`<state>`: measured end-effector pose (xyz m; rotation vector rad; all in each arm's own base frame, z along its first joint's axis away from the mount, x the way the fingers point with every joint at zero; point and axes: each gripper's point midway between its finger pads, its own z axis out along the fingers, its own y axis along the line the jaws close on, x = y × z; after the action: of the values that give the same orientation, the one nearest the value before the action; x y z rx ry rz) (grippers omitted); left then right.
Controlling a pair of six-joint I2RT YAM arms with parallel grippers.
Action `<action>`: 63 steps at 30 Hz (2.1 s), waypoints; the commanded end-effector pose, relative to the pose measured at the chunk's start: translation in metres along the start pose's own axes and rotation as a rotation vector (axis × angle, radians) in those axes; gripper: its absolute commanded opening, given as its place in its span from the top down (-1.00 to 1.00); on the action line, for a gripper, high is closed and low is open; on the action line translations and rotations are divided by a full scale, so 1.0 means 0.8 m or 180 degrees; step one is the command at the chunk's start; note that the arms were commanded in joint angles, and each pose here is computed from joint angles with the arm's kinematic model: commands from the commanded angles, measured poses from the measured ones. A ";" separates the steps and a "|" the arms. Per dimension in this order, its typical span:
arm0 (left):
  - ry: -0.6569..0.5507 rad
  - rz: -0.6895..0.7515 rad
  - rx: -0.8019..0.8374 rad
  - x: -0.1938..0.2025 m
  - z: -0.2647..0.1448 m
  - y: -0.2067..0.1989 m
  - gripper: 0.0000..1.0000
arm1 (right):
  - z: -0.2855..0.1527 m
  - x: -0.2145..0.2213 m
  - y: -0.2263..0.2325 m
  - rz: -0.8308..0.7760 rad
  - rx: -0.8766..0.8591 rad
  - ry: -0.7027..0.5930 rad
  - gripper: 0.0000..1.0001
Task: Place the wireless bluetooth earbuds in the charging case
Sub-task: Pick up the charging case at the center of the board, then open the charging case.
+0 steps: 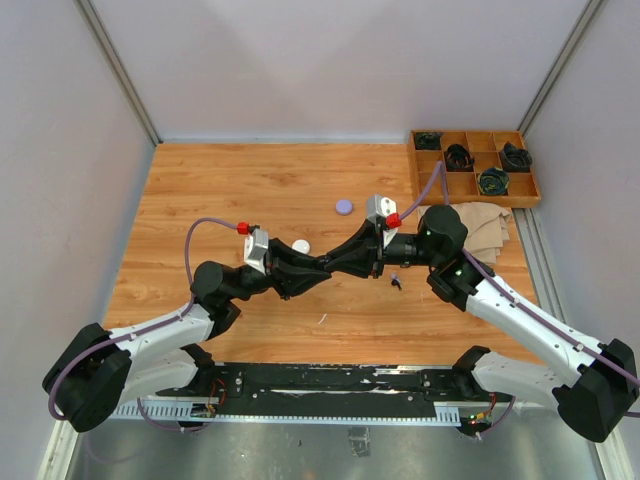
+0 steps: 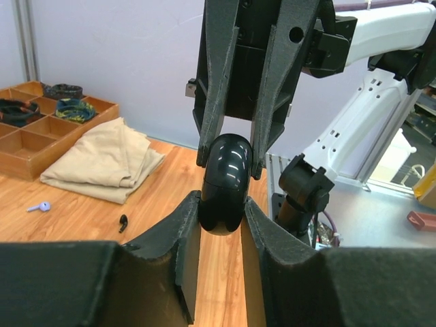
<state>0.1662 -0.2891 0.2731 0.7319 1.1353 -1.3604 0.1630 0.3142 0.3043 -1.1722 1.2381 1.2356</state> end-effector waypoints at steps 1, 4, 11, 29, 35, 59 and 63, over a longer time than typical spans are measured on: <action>-0.0075 0.0116 0.0082 -0.005 -0.003 -0.005 0.46 | 0.004 -0.001 0.007 -0.0012 -0.0079 -0.0034 0.92; -0.0130 0.0156 0.0110 -0.009 -0.005 -0.009 0.52 | 0.006 0.004 0.007 0.0005 -0.0105 0.0018 0.90; -0.0165 0.0309 0.0151 -0.008 -0.010 -0.013 0.85 | 0.008 0.010 0.004 -0.0006 -0.0074 0.0086 0.73; -0.0099 0.0664 0.0210 0.003 -0.022 -0.017 0.99 | 0.000 0.021 -0.010 -0.0283 0.0247 0.0339 -0.10; 0.0053 0.0698 0.0260 0.018 -0.024 -0.016 1.00 | -0.003 0.011 -0.012 -0.0333 0.0338 0.0283 -0.12; 0.0274 0.0957 -0.0015 0.042 -0.036 0.009 0.99 | -0.017 0.003 -0.024 -0.0155 0.0688 0.0407 -0.23; 0.0300 0.1131 -0.0178 0.048 -0.043 0.022 0.99 | -0.034 0.035 -0.041 0.0148 0.1045 0.0863 -0.24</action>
<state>0.1587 -0.2766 0.2240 0.9446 1.0766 -1.1138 0.1866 0.2994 0.2864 -1.1353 1.4350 0.9674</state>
